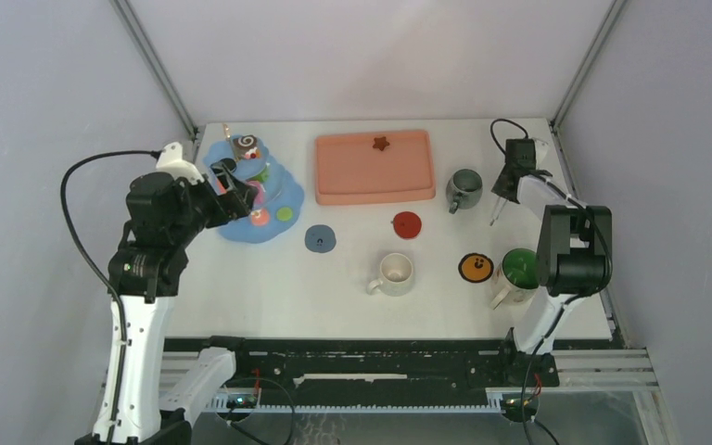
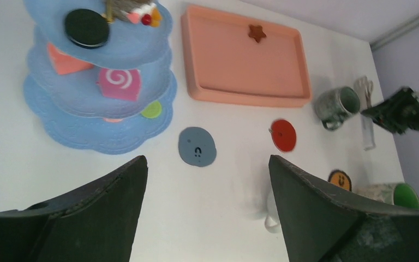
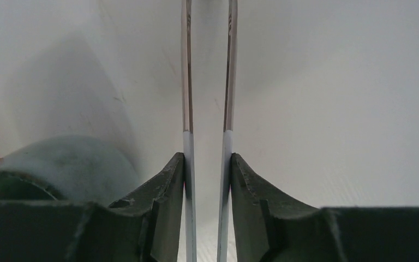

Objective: Serve the afternoon tea

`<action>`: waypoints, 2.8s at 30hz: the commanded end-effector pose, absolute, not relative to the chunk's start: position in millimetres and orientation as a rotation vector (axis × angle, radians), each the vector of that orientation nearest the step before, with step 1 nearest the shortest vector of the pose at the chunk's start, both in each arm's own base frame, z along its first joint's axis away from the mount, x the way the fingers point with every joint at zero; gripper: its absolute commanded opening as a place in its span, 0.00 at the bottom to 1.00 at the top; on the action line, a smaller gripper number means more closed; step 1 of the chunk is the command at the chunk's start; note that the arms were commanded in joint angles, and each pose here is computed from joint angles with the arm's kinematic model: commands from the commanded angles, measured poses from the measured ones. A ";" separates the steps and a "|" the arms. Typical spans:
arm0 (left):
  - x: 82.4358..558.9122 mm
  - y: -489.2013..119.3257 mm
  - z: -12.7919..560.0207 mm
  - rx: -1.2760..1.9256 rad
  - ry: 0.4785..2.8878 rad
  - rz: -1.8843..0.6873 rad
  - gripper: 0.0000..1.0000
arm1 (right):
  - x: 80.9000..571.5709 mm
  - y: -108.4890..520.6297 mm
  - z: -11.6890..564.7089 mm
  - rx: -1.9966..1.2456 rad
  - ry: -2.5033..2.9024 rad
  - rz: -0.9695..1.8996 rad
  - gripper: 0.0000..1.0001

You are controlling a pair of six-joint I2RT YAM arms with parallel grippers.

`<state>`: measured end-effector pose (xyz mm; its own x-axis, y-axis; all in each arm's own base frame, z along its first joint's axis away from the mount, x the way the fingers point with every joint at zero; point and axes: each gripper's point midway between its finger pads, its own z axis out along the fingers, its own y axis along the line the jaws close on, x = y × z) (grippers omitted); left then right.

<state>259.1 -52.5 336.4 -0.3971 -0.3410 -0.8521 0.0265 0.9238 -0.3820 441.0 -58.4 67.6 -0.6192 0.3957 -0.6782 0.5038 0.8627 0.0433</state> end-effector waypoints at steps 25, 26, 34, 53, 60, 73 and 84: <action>230.4 -200.1 263.3 0.490 2.068 -0.516 0.99 | 376.5 49.1 210.1 0.450 2.163 0.117 0.86; 227.6 -206.5 255.0 0.516 2.071 -0.526 0.99 | 368.5 59.0 209.4 0.420 2.169 0.142 0.86; 201.2 -262.5 185.1 0.745 2.102 -0.596 0.99 | 328.0 74.2 204.3 0.413 2.191 0.259 0.86; 196.3 -330.3 86.0 0.929 2.285 -0.556 0.85 | 299.9 32.0 183.8 0.499 2.204 0.248 0.87; 197.1 -335.6 77.9 0.967 2.302 -0.515 0.59 | 298.5 26.7 182.0 0.510 2.200 0.243 0.86; 217.0 -311.5 122.9 0.812 2.251 -0.380 0.00 | 303.3 36.1 183.6 0.505 2.189 0.313 0.85; 266.8 -208.3 160.1 0.296 2.268 -0.114 0.00 | 304.3 46.9 178.3 0.473 2.212 0.331 0.84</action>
